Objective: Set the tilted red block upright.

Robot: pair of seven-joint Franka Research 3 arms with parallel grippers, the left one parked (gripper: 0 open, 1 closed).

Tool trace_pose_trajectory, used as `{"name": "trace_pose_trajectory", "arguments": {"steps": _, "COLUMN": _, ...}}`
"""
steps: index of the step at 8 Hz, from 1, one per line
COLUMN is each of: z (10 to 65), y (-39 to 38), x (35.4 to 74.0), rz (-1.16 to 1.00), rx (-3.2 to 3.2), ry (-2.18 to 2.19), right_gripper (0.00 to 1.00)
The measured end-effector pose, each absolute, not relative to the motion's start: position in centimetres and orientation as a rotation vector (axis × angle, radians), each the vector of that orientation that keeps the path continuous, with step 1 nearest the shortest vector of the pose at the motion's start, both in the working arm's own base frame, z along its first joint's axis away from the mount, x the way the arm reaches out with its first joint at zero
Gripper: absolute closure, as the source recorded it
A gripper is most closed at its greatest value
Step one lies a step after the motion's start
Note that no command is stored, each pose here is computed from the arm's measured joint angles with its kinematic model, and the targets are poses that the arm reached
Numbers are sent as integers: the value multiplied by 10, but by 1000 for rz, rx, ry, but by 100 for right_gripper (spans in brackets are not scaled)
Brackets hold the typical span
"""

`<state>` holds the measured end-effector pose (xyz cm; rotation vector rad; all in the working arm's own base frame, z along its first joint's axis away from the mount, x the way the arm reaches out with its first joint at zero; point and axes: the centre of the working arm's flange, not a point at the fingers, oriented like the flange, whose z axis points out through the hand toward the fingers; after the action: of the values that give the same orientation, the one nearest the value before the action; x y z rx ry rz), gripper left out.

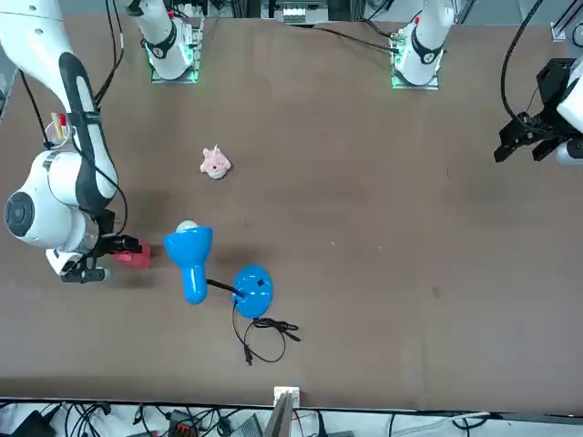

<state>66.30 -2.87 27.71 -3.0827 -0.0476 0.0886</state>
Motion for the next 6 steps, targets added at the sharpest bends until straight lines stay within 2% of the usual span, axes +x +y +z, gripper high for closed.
{"name": "trace_pose_trajectory", "arguments": {"steps": 2, "z": 290, "y": -29, "x": 665, "rz": 56, "rx": -3084, "ry": -49, "right_gripper": 0}}
{"name": "trace_pose_trajectory", "arguments": {"steps": 6, "z": 365, "y": -29, "x": 663, "rz": -70, "rx": -3086, "ry": -48, "right_gripper": 0}}
